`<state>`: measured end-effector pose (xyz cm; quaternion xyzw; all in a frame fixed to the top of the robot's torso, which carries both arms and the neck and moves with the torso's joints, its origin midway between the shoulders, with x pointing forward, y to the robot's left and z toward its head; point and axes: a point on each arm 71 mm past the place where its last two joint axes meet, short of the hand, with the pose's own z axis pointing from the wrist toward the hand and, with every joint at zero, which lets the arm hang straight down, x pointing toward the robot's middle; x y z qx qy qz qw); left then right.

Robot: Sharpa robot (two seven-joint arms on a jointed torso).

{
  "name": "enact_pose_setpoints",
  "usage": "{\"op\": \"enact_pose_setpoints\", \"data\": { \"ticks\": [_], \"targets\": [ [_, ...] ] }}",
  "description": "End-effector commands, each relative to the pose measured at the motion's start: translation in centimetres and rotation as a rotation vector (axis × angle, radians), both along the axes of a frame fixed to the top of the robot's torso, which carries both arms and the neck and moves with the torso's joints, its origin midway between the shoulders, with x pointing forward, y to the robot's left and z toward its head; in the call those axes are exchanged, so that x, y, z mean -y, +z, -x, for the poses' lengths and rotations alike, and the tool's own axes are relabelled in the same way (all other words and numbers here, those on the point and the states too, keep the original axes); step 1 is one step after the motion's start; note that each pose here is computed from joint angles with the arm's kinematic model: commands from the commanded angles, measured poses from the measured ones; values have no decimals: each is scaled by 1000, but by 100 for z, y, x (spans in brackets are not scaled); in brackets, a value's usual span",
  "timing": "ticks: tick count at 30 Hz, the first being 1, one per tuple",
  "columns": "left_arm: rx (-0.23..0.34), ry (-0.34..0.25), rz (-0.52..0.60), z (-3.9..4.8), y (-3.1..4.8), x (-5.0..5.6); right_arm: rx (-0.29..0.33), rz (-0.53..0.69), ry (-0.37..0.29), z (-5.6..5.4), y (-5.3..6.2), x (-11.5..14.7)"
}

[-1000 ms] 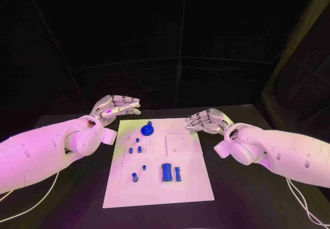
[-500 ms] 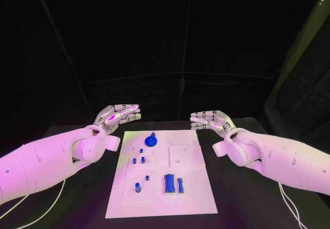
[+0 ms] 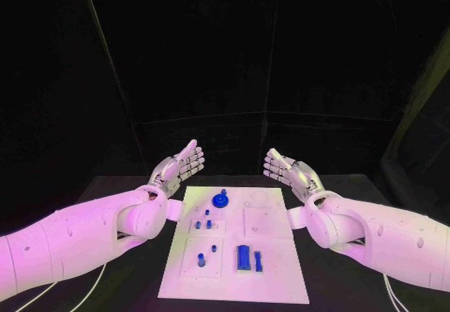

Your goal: Assemble the parts on the task board

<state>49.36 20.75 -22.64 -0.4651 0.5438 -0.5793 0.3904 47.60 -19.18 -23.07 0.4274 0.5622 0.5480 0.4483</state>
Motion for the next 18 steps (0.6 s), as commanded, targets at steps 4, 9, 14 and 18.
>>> {"op": "enact_pose_setpoints", "data": {
  "ticks": [4,9,14,18],
  "targets": [
    [39,199,-82,181,18,68,-4,-40,-204,112,57,23],
    [38,237,-95,280,20,129,-9,-45,-218,143,65,7],
    [38,251,-100,318,22,151,-9,-45,-218,143,65,7],
    [38,251,-101,318,22,151,-9,-45,-218,143,65,7]
  ]
}}
